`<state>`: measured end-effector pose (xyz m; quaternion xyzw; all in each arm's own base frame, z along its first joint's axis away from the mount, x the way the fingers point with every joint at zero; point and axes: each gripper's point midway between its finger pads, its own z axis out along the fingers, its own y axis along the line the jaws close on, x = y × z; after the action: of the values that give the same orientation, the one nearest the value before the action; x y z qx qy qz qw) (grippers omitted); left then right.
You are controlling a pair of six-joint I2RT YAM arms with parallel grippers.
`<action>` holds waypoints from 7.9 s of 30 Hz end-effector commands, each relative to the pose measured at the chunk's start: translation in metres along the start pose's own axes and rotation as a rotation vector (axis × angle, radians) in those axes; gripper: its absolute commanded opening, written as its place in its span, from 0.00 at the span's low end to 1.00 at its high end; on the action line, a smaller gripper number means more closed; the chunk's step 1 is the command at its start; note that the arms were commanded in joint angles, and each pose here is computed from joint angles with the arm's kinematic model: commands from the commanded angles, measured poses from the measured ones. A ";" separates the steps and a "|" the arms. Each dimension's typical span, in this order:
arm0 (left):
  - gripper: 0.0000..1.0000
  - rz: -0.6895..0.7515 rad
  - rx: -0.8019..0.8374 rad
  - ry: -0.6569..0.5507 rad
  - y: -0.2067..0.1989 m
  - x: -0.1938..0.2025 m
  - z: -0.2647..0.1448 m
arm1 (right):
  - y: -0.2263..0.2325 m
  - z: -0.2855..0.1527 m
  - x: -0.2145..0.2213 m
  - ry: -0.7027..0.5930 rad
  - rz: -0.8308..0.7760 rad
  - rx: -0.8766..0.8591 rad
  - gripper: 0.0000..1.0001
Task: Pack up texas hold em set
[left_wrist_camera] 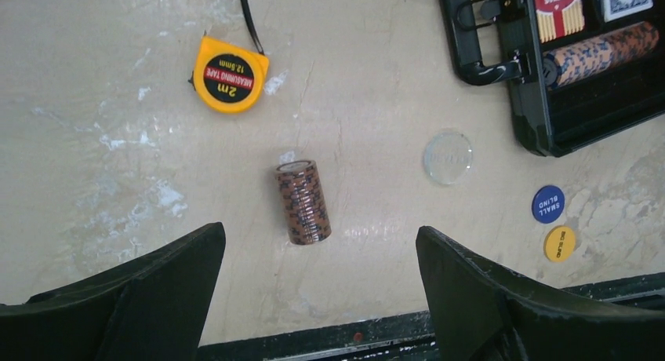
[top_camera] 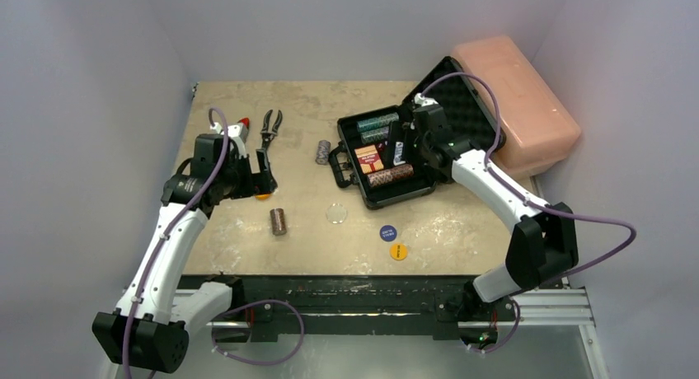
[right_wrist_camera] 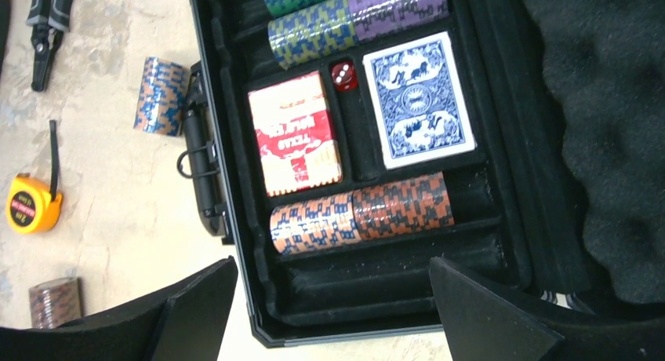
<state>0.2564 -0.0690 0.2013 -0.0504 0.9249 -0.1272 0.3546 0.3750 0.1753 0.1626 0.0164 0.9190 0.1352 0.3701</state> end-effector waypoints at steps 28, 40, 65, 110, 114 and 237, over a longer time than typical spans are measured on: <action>0.83 -0.152 -0.085 0.253 -0.021 0.084 0.073 | 0.015 -0.028 0.002 -0.080 -0.009 -0.149 0.99; 0.74 -0.132 -0.069 0.261 -0.030 0.086 0.078 | 0.010 -0.019 0.008 -0.061 -0.012 -0.124 0.99; 0.63 -0.135 -0.307 0.318 0.012 0.122 0.107 | 0.011 -0.013 0.015 -0.031 -0.014 -0.128 0.99; 0.00 -0.106 -0.280 0.304 0.005 0.113 0.127 | 0.022 -0.015 0.024 0.012 -0.027 -0.172 0.99; 0.00 -0.104 -0.201 0.268 -0.010 0.107 0.124 | 0.027 -0.021 0.022 0.007 -0.032 -0.200 0.99; 0.00 0.052 0.677 -0.090 -0.186 -0.051 -0.020 | 0.240 -0.088 0.011 -0.298 0.230 -0.999 0.65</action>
<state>0.2869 -0.2248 0.2610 0.0700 0.8510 -0.3729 0.3632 0.2688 0.3862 0.2521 -0.0790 0.6918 0.5945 0.4022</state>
